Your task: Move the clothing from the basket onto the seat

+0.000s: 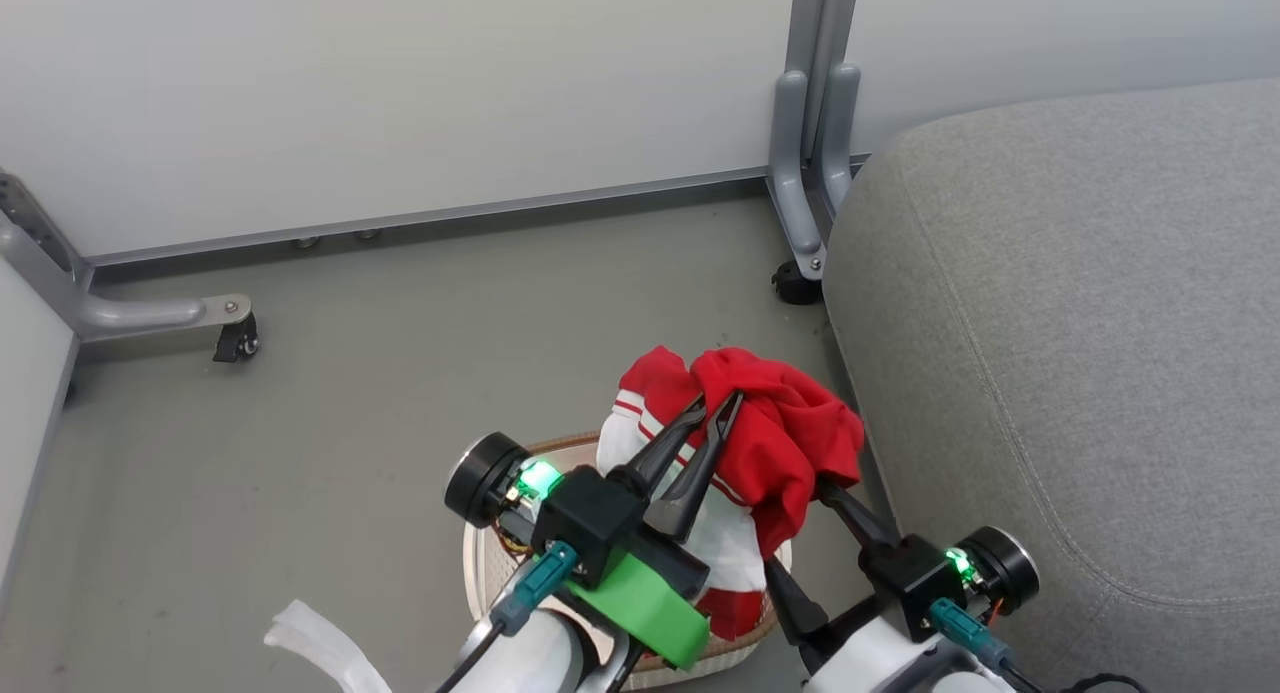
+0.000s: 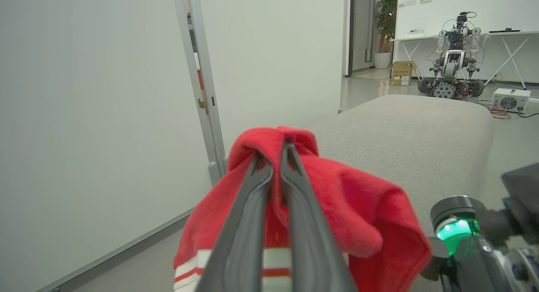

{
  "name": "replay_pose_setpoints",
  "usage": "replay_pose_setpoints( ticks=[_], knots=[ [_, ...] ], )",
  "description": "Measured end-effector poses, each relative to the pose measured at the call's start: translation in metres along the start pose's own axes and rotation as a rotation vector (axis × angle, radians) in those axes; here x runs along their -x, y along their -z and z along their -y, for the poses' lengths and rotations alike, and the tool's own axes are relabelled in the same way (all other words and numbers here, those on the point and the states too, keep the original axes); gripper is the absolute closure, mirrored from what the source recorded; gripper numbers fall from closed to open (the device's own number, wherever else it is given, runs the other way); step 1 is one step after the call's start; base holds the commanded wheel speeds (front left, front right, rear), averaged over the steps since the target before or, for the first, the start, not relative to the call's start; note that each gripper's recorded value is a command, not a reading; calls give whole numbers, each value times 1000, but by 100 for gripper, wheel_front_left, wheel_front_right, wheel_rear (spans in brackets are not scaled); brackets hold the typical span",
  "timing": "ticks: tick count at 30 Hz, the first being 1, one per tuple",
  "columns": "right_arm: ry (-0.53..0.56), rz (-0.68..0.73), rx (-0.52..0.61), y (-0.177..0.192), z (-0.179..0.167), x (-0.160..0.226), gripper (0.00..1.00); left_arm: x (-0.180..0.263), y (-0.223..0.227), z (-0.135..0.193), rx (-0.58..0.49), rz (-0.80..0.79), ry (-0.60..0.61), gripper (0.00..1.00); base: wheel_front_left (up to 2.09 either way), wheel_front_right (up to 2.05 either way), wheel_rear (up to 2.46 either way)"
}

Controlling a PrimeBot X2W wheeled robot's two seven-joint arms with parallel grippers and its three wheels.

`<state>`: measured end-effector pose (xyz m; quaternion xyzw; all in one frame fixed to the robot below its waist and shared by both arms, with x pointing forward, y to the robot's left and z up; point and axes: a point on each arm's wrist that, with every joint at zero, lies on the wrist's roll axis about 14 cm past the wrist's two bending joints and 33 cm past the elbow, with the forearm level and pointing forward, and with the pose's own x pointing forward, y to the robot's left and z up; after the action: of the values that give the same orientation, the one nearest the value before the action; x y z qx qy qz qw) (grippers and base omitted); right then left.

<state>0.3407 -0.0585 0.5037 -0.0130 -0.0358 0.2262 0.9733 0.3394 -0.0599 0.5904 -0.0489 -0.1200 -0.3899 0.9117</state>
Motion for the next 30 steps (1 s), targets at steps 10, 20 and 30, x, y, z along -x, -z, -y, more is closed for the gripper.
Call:
replay_pose_setpoints(
  ticks=[10, 20, 30],
  knots=[
    [-2, 42, 0, -13, 0, -3, 100, -1, 4, 0, 21, -20, 12, 100, 0, 0, 0],
    [5, 32, -11, -9, 0, 0, 100, 1, 18, -7, 23, -49, -10, 100, 0, 0, 0],
    [28, 25, -36, -6, 6, 0, 100, 4, 26, -23, 11, -69, -54, 1, 0, 0, 0]
  ],
)
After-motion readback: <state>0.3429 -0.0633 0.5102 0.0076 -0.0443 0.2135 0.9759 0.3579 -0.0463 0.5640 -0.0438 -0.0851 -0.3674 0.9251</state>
